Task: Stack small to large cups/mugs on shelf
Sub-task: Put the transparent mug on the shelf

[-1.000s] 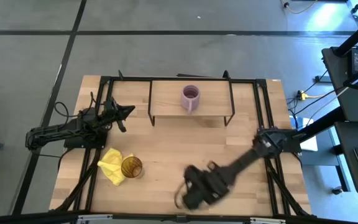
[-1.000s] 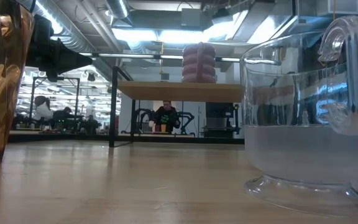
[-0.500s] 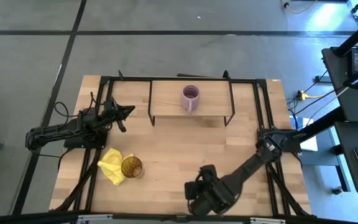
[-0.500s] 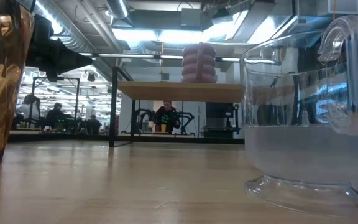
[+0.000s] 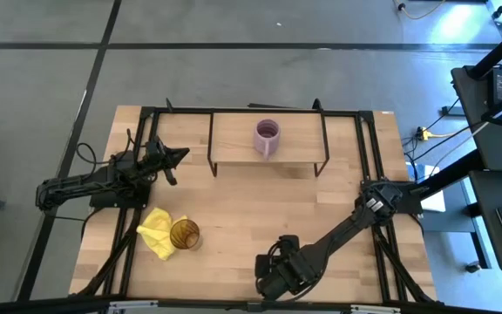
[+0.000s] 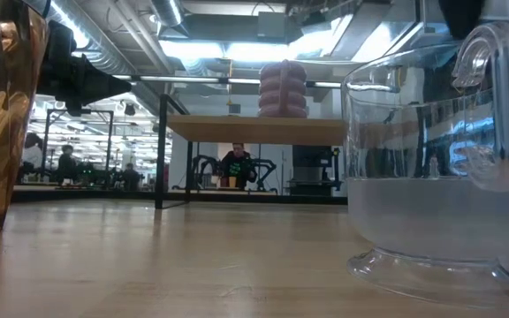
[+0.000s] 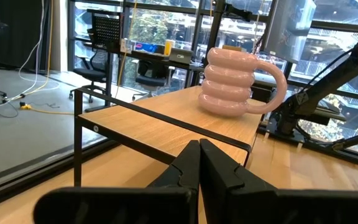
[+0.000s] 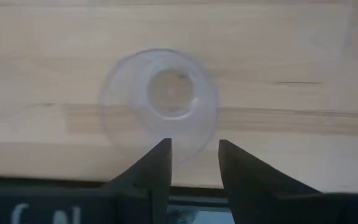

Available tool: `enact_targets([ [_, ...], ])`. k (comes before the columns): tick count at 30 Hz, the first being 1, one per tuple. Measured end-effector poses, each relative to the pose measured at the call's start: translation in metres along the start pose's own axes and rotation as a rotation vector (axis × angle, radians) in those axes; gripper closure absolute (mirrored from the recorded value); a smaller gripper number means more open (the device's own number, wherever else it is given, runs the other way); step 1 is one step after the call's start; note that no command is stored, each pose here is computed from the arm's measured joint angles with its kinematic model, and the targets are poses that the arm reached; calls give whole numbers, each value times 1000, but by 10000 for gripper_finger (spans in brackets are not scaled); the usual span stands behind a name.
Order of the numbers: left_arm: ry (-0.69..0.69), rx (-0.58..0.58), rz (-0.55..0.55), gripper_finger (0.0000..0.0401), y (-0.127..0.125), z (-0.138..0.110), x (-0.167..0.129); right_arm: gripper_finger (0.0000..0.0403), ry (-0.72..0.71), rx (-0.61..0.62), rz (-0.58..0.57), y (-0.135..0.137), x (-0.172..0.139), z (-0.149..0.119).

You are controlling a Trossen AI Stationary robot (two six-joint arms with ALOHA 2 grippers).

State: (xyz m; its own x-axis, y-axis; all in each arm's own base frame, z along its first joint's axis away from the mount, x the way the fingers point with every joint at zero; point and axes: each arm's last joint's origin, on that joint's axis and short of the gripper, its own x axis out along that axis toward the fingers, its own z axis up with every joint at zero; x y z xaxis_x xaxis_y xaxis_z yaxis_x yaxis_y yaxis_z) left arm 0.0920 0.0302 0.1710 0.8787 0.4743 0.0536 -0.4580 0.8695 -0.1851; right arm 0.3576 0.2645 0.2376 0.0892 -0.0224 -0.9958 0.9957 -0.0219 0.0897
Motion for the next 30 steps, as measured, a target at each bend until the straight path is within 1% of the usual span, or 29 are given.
enact_targets([
  [3, 0, 0, 0, 401, 0, 0, 0, 270, 11, 9, -52, -3, 9, 1],
  [8, 0, 0, 0, 401, 0, 0, 0, 270, 5, 16, -69, -4, 19, 2],
  [11, 0, 0, 0, 401, 0, 0, 0, 270, 8, 20, -61, -2, 25, 3],
  [15, 0, 0, 0, 401, 0, 0, 0, 270, 3, 17, -37, -1, 28, 2],
  [19, -1, 0, 0, 401, 0, 0, 0, 270, -11, 8, -50, -3, 28, 3],
  [23, 0, 0, 0, 401, 0, 0, 0, 270, -46, 0, -94, -7, 28, 7],
  [26, 0, 0, 0, 401, 0, 0, 0, 281, -57, -7, -107, -8, 28, 8],
  [30, 0, 0, 0, 401, 0, 0, 0, 308, -56, -20, -107, -8, 28, 8],
])
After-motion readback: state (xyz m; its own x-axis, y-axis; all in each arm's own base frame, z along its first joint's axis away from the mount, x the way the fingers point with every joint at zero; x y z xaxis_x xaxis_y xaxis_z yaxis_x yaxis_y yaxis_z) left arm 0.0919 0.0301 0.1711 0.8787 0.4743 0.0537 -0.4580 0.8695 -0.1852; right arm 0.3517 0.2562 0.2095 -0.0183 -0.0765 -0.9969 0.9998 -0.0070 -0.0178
